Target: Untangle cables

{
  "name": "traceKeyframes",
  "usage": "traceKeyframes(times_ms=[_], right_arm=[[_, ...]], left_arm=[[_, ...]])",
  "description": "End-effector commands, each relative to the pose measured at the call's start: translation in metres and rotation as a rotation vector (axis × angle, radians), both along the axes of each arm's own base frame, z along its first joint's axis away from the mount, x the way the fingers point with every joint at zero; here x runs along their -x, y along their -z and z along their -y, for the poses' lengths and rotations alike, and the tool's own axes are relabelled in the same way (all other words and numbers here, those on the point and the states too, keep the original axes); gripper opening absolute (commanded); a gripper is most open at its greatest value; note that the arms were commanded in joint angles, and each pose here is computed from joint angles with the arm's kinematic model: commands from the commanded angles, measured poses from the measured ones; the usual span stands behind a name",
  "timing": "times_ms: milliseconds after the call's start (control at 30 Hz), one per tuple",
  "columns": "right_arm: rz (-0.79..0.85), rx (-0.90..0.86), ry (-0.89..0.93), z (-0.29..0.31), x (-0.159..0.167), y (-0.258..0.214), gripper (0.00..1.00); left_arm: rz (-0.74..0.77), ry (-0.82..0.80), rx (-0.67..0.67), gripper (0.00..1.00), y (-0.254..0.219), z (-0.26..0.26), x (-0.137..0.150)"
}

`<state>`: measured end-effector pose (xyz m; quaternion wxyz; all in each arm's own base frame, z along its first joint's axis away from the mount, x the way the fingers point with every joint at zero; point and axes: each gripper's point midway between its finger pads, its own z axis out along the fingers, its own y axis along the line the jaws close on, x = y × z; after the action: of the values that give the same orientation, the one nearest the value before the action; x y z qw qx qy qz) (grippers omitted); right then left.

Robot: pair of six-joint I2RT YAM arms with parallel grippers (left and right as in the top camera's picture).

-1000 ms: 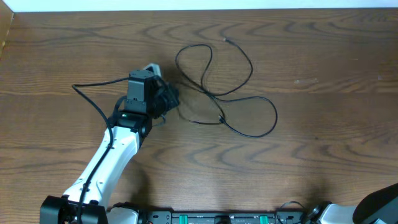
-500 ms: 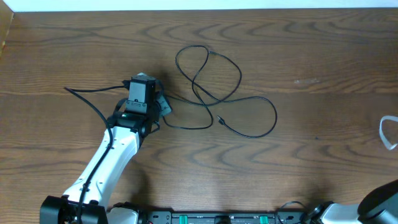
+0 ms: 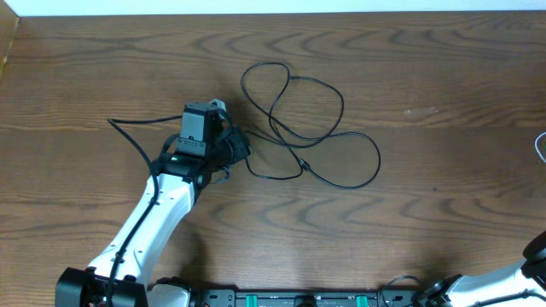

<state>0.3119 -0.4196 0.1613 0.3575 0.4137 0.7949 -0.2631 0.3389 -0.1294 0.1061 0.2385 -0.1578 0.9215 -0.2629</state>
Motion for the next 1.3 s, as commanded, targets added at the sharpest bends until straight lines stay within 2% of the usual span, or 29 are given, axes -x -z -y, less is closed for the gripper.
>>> traceKeyframes(times_ms=[0,133,333,500,700,867,933,1100,1267], right_arm=[[0.172,-0.029,-0.149,-0.023,-0.029,-0.04,0.99],[0.252,0.036,-0.198,-0.036,-0.029,-0.088,0.99],[0.33,0.148,-0.21,-0.058,-0.01,-0.16,0.99],[0.366,0.161,-0.21,-0.074,0.0,-0.182,0.99],[0.408,0.174,-0.315,-0.108,-0.012,-0.205,0.99],[0.449,0.205,-0.415,-0.155,-0.021,-0.235,0.99],[0.462,0.269,-0.491,-0.184,-0.022,-0.258,0.99],[0.547,0.356,-0.594,-0.241,-0.005,-0.304,0.99],[0.605,0.467,-0.661,-0.285,0.033,-0.344,0.99]], left_arm=[[0.023,0.023,0.014,0.08,-0.008,0.006,0.0],[0.024,0.023,0.015,0.08,-0.008,0.006,-0.001],[0.021,0.028,0.02,0.07,-0.008,0.007,0.0],[0.022,0.028,0.02,0.08,-0.008,0.007,0.0],[0.022,0.028,0.02,0.08,-0.008,0.007,0.0],[0.022,0.027,0.02,0.08,-0.008,0.007,0.0],[0.022,0.027,0.02,0.08,-0.008,0.007,0.0],[0.027,0.027,0.021,0.08,-0.009,0.007,-0.001],[0.035,0.046,0.051,0.08,-0.013,0.013,-0.001]])
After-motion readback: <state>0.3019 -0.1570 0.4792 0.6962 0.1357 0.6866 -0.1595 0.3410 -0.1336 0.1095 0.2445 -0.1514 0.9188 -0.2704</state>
